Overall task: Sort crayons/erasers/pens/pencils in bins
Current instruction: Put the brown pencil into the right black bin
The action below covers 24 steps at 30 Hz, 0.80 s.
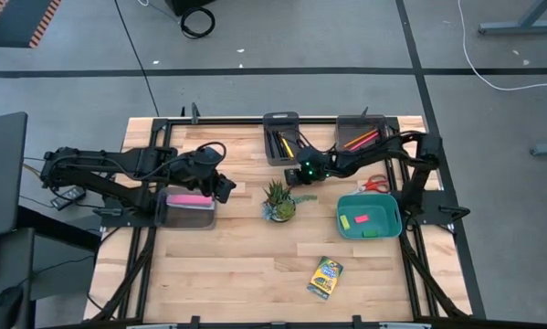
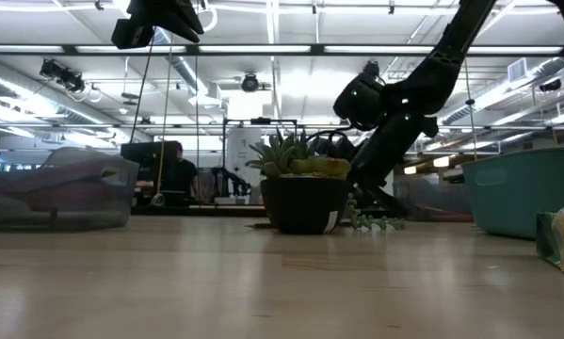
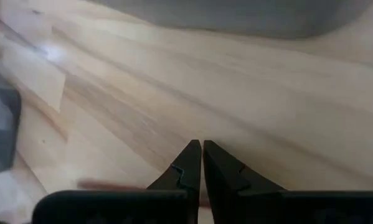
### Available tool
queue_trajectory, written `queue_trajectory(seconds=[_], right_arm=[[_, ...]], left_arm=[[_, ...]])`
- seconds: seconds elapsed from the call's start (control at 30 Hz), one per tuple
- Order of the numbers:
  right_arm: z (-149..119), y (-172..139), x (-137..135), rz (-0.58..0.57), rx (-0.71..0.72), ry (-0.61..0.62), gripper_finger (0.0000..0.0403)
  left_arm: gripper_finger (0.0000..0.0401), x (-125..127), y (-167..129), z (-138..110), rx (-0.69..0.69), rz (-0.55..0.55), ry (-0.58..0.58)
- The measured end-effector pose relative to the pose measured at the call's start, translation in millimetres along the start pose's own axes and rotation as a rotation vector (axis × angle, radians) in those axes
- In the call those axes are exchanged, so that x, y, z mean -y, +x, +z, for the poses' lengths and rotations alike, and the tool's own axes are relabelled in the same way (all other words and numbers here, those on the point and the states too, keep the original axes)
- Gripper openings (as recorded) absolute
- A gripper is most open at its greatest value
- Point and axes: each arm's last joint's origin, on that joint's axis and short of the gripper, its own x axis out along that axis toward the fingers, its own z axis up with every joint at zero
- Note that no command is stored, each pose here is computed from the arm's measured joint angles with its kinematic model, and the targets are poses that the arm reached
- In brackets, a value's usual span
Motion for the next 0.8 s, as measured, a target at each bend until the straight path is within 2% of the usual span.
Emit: queue_trajectory(seconds=[0.3, 0.4, 0.6, 0.8], right_arm=[[-1, -21, 7, -0.069, -0.143, -0.151, 0.0025], [4, -38, 2, -0.014, -0.149, -0.277, 0.0025], [8, -65, -15, 0.141, -0.11, -0.747, 0.0025], [-10, -62, -21, 0.199, -0.143, -1.279, 0.0034]], left_arm=[[0.0058, 0, 0, 0, 0.0, 0.001, 0.001], [0.0061, 0, 0, 0, -0.001, 0.002, 0.014], [0.0057, -1, 0, 0, 0.004, 0.006, 0.027], [0.0053, -1, 0, 1, 0.007, 0.008, 0.028]])
